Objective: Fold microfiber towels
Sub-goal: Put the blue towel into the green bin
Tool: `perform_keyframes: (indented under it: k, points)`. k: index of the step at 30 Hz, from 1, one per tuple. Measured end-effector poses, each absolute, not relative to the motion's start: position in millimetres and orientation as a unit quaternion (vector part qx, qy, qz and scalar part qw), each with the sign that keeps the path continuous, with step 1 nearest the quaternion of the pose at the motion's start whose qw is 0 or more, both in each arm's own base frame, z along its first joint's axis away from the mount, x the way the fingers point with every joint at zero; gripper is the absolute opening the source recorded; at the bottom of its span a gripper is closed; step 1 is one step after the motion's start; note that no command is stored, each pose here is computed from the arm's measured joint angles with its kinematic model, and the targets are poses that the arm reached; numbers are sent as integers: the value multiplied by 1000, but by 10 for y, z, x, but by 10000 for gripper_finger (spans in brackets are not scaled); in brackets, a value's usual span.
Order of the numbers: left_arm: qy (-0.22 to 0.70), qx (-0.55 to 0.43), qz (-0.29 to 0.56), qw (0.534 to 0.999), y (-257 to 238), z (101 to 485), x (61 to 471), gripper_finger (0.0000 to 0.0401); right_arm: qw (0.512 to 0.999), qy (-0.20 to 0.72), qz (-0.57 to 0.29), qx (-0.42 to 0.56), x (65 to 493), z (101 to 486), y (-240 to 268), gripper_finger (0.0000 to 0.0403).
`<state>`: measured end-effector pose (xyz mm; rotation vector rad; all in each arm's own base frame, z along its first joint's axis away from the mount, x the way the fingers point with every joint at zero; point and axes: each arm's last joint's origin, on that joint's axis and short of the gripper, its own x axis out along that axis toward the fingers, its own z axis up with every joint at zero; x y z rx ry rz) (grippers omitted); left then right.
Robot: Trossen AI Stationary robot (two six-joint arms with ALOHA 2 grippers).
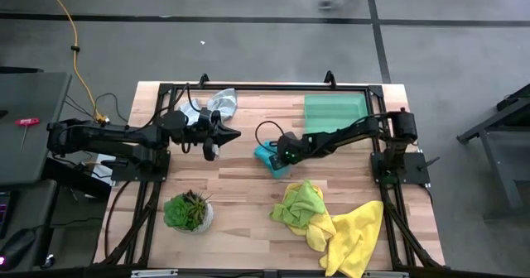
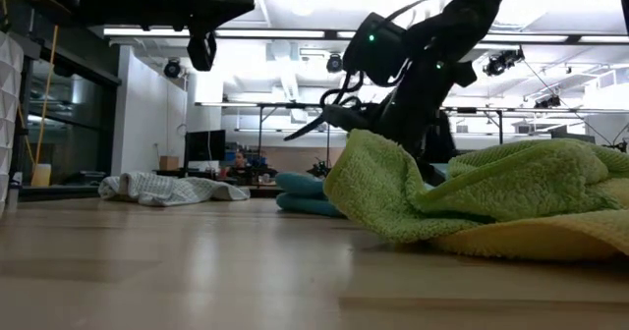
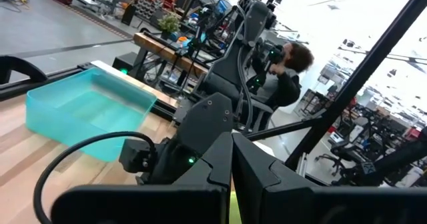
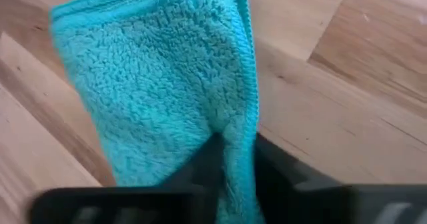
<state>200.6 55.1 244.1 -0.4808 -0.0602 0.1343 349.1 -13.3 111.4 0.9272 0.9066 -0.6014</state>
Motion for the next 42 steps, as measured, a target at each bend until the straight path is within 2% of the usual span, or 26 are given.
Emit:
perform_keyframes:
  k: [2,10,18,24,31,36,42]
  points:
    - [-30,-238,66,969,551,2441,2006,0,763,414,-257,424,3506,1132,-129,14]
    - [-30,-236,67,969,552,2441,2006,0,793,390,-148,444,3500,1512,-210,4]
    - [-30,-234,67,969,552,2443,2006,0,824,328,-127,445,3375,1966,-433,1]
    - [-31,-234,68,969,553,2443,2006,0,849,277,-196,406,2966,2494,-671,1]
    - [-36,-233,81,968,575,2448,2001,0,835,247,-324,370,2133,2873,-747,0]
    - [-40,-238,93,966,622,2450,1987,0,809,196,-391,393,1578,2746,-712,0]
    - [-43,-240,101,965,653,2451,1977,0,795,114,-414,428,1412,2255,-860,0]
